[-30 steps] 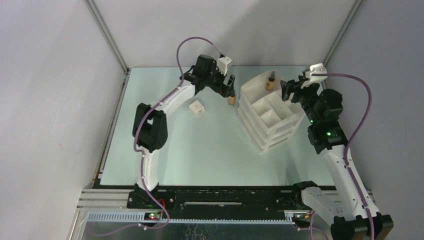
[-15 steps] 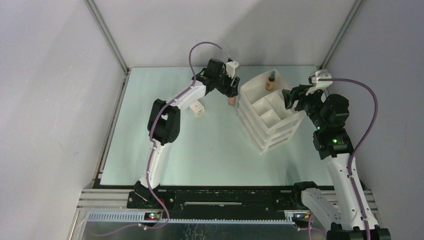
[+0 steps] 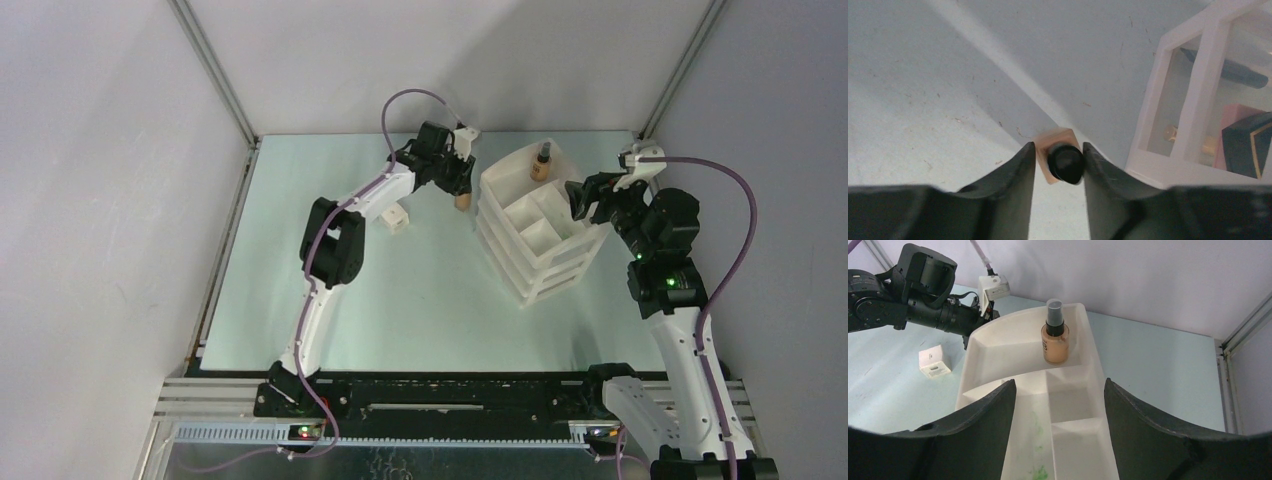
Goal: Organize the makeup
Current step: Pick up the makeup from the center of the board.
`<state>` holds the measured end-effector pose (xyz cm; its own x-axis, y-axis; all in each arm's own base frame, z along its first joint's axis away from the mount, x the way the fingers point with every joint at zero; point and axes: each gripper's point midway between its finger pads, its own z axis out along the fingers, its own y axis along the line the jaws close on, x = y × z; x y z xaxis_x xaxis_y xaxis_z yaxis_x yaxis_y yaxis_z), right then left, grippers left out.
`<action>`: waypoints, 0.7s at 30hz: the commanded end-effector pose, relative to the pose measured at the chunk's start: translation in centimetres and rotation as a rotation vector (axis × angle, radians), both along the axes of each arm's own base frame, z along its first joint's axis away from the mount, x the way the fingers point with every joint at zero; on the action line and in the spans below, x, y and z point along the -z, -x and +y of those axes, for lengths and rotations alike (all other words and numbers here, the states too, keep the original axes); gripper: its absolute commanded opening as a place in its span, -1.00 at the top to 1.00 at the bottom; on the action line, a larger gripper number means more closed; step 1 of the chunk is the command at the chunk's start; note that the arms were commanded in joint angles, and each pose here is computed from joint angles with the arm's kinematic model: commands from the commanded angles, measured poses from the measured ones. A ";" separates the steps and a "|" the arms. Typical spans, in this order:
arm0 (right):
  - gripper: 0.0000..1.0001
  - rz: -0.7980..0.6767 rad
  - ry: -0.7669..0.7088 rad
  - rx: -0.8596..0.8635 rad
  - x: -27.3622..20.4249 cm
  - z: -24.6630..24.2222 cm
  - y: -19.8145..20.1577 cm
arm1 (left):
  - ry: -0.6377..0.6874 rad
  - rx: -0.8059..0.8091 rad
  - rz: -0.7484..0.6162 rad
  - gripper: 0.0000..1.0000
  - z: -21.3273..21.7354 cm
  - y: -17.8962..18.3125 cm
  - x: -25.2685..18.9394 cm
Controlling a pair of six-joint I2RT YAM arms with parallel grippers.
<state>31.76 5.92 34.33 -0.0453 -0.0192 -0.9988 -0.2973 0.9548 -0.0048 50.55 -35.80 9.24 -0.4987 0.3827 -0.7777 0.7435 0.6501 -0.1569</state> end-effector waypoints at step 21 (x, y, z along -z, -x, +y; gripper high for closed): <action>-0.68 -0.094 0.122 -0.399 -5.1 10.2 2.6 | 0.219 0.219 -0.239 1.00 6.6 15.5 -25.1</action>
